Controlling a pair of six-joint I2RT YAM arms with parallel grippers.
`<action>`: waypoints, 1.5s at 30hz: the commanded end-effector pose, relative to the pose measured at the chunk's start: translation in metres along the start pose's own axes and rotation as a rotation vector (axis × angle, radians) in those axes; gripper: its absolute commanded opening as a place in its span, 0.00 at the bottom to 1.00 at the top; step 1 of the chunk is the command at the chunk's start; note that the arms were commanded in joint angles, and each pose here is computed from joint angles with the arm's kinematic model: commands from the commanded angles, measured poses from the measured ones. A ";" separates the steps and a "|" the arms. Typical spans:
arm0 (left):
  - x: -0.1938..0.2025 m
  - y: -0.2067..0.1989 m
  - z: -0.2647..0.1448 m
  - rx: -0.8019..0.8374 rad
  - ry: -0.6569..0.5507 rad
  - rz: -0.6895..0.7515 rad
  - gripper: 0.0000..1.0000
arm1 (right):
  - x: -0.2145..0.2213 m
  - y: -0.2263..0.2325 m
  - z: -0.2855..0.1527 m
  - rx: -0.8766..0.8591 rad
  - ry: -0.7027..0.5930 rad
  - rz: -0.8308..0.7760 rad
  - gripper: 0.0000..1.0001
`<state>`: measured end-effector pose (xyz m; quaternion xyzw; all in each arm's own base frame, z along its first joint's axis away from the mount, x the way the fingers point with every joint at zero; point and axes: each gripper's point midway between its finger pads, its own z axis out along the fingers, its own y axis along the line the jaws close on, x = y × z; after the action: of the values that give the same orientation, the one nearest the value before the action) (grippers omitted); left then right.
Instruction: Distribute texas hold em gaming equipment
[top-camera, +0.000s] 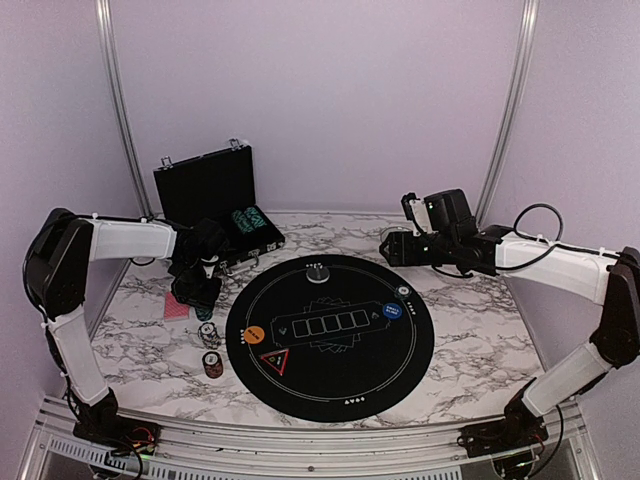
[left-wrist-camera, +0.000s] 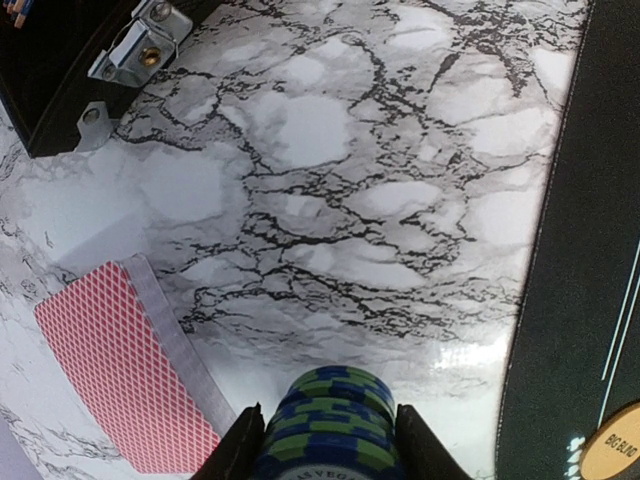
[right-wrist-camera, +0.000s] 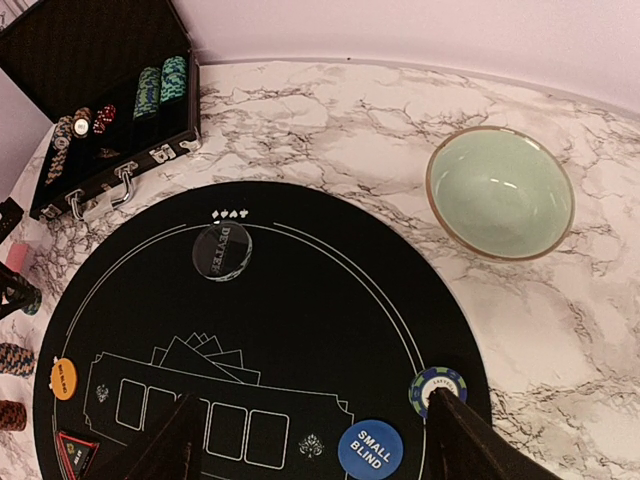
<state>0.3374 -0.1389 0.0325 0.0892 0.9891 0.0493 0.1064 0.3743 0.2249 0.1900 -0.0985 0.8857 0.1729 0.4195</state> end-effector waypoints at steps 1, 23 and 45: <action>0.005 0.003 0.002 -0.021 0.020 0.014 0.37 | -0.003 0.005 -0.001 -0.006 -0.004 0.001 0.74; 0.009 0.001 0.008 -0.014 0.031 0.019 0.40 | -0.004 0.006 0.001 -0.005 0.002 0.000 0.74; 0.006 0.001 0.004 -0.010 0.022 0.022 0.47 | -0.005 0.006 0.002 -0.006 0.005 0.003 0.74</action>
<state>0.3349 -0.1378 0.0283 0.0934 0.9892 0.0516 0.1005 0.3731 0.2242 0.1810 -0.0997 0.8923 0.1672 0.4073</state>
